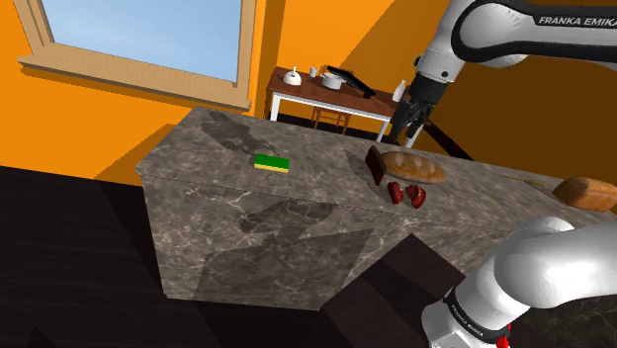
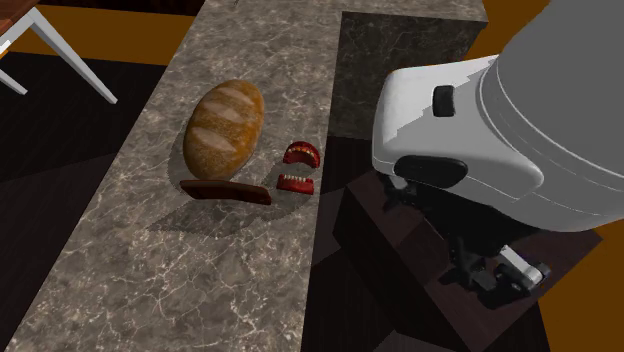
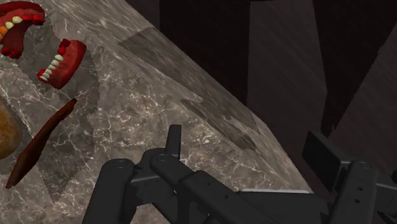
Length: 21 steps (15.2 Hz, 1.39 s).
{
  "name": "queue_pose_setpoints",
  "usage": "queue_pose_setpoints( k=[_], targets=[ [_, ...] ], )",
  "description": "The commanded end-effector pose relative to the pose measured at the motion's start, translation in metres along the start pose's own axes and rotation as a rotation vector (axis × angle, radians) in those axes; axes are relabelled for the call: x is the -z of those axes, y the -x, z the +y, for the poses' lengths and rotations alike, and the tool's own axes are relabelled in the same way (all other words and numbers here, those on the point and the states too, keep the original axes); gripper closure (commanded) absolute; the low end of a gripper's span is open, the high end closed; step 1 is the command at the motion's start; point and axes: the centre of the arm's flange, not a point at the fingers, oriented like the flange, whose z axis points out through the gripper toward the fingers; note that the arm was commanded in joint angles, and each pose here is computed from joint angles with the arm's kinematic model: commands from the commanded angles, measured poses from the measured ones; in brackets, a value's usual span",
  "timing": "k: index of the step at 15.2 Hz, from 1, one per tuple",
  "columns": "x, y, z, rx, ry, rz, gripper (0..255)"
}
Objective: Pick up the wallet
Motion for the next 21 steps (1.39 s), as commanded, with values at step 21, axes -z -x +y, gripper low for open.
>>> queue_pose_setpoints(
  k=[21],
  targets=[
    [-0.143,-0.152,0.208,-0.379,-0.001,-0.041,0]
  ],
)
